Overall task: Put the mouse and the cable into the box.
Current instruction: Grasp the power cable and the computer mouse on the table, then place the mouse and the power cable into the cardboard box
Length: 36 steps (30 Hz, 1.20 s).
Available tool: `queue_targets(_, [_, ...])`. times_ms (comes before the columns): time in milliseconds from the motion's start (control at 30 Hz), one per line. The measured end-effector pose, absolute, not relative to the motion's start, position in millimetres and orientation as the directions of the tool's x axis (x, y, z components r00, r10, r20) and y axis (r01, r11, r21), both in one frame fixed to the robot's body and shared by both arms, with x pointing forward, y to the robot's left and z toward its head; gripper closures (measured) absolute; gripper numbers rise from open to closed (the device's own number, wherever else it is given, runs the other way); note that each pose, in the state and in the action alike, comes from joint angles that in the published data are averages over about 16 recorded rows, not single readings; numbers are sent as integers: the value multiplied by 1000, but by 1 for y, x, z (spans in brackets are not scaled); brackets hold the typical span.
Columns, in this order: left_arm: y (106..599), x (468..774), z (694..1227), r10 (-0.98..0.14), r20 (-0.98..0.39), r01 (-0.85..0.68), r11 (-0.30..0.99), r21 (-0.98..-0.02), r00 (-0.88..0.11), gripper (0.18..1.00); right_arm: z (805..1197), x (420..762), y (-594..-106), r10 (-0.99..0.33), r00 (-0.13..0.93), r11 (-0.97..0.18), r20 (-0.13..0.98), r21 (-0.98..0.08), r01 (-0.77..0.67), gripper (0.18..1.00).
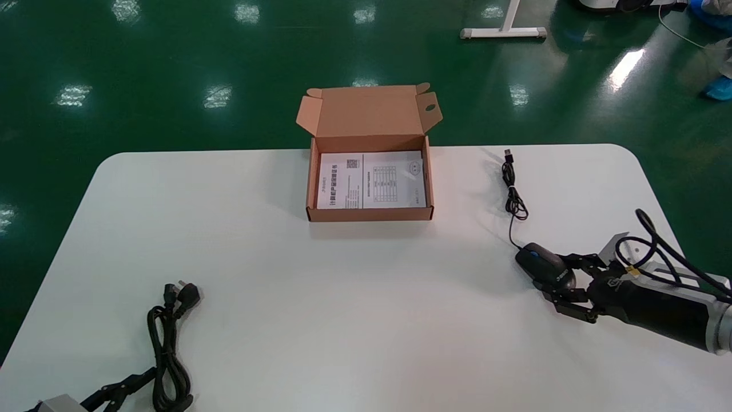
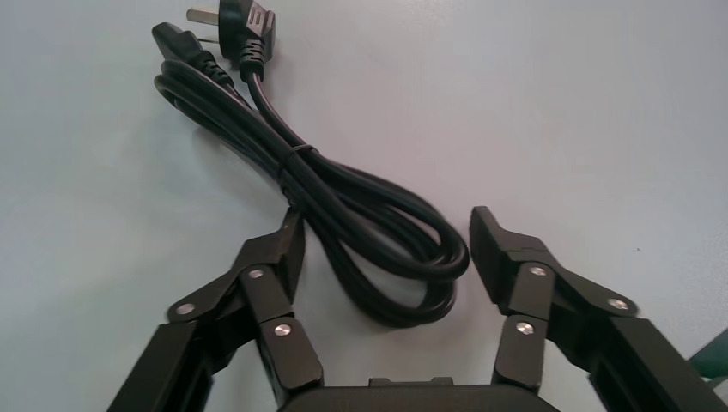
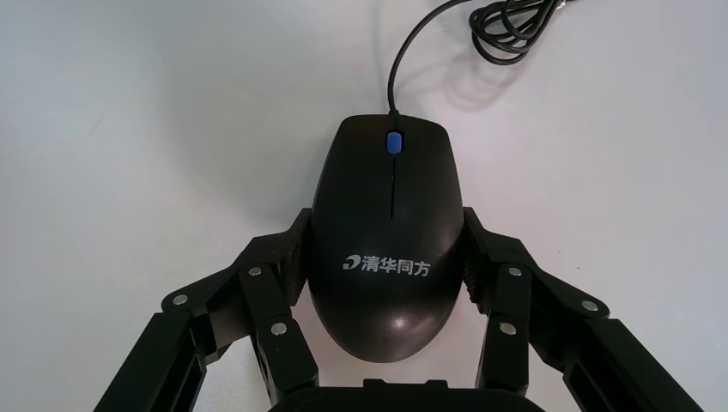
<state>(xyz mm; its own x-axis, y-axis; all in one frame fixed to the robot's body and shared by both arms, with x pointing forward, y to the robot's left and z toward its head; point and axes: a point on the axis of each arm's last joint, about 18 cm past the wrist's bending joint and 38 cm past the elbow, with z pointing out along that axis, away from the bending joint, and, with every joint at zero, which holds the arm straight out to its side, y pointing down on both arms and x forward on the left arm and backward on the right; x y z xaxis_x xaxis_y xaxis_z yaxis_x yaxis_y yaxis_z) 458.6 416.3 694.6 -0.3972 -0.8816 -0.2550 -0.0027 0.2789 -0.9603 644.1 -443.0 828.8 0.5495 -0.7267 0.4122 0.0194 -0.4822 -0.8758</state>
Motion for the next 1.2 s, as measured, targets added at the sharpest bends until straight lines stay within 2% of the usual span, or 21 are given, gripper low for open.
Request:
queue_targets(233, [417, 459, 694, -882, -253, -3, 277, -961, -397, 543, 829, 644, -443, -727, 549, -482, 413, -876, 21, 569])
queue_targets(600, [419, 468, 708, -891, -265, 53, 264, -963, -368, 791, 850, 651, -441, -741, 512, -467, 435, -881, 73, 589])
queue_targets(800, [421, 480, 734, -894, -304, 144, 270, -952, -330, 865, 884, 660, -437, -759, 460, -446, 461, -882, 149, 589])
queue_targets(1200, [411, 519, 804, -880, -402, 355, 302, -885, -253, 916, 989, 670, -408, -759, 375, -404, 532, -837, 370, 589])
